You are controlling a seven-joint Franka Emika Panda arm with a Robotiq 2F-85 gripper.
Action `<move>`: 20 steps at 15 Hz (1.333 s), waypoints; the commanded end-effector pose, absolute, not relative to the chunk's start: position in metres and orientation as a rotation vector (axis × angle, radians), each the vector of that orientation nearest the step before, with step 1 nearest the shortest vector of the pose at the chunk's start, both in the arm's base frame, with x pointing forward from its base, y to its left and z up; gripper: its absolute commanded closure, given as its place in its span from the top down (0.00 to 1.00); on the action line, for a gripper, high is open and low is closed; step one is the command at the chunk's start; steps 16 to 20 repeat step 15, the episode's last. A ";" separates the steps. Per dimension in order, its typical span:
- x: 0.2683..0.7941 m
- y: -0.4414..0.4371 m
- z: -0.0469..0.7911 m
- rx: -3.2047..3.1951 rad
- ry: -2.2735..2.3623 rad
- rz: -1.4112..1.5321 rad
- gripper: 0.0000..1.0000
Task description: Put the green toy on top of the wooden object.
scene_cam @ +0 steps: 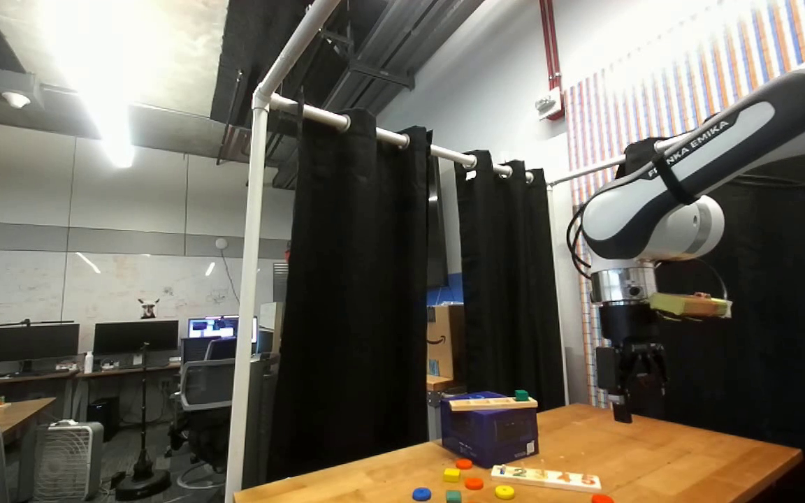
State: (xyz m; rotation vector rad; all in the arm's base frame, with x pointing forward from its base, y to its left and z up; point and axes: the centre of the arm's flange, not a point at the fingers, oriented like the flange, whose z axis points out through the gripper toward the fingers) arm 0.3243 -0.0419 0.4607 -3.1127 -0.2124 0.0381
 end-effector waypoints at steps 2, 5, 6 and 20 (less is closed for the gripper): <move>0.297 -0.037 0.473 -3.112 -0.272 -0.077 1.00; 0.307 -0.039 0.469 -3.113 -0.244 -0.034 1.00; 0.306 -0.039 0.469 -3.113 -0.244 -0.039 1.00; 0.305 -0.038 0.468 -3.112 -0.246 -0.036 1.00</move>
